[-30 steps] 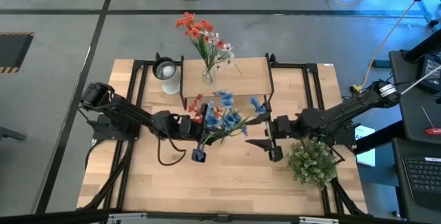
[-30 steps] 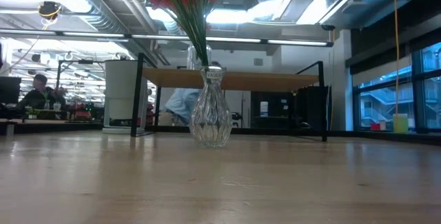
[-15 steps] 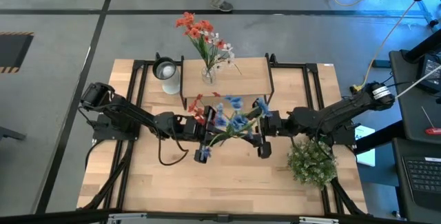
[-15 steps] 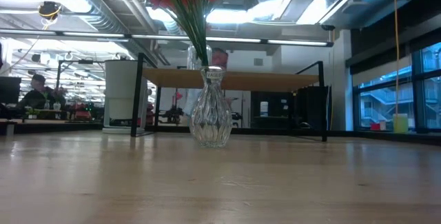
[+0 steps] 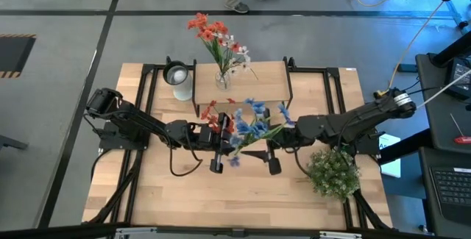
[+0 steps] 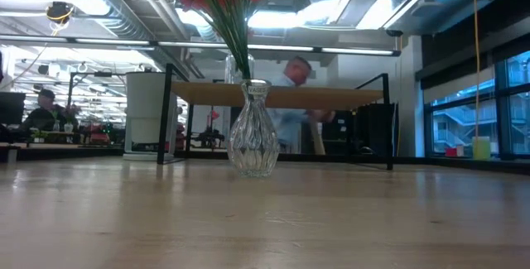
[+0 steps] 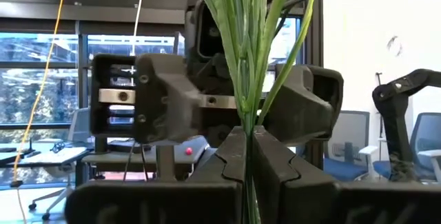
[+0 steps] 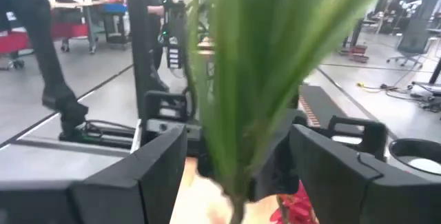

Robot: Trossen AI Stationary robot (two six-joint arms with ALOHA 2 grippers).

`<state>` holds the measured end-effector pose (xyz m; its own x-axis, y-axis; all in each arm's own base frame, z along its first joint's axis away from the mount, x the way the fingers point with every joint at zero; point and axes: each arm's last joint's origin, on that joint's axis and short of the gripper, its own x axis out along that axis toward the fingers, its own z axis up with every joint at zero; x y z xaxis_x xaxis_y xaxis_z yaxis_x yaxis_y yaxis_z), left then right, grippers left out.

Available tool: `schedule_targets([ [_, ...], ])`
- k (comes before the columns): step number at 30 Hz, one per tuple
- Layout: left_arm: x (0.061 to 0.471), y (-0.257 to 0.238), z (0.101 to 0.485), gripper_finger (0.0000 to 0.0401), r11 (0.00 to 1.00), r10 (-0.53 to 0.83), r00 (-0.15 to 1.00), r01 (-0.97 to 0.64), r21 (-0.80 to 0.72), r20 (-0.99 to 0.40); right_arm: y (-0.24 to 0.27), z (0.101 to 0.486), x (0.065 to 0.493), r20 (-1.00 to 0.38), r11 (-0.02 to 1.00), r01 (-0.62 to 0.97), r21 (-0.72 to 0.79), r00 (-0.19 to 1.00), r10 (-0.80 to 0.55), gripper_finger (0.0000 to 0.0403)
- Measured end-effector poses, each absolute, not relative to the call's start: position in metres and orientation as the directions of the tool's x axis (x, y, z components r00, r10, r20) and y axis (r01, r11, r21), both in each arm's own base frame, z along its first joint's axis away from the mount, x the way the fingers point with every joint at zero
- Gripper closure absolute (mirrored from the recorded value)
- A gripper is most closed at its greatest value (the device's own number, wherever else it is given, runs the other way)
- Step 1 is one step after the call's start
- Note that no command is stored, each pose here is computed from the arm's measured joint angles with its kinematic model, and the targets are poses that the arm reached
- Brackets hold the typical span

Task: Pick and place flowers into a vace then onto a shelf
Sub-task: Put the blue flowers into the transparent vase

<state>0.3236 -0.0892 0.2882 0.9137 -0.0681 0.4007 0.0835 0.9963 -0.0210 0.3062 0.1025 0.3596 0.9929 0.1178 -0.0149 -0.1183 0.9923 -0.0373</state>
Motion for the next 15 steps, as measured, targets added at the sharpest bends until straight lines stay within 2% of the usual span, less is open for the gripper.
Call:
schedule_targets([
  [8,0.3234,-0.0893,0.2886,0.0398,0.995,-0.068,0.912,0.092,-0.041,0.404,0.1042,0.3693,0.2992,0.032,0.991,-0.130,-0.018,0.991,0.131,0.0158],
  [15,0.3235,-0.0893,0.2885,0.0397,0.995,-0.068,0.913,0.093,-0.043,0.403,0.1051,0.3687,0.3002,0.036,0.990,-0.142,0.003,0.989,0.142,0.0245],
])
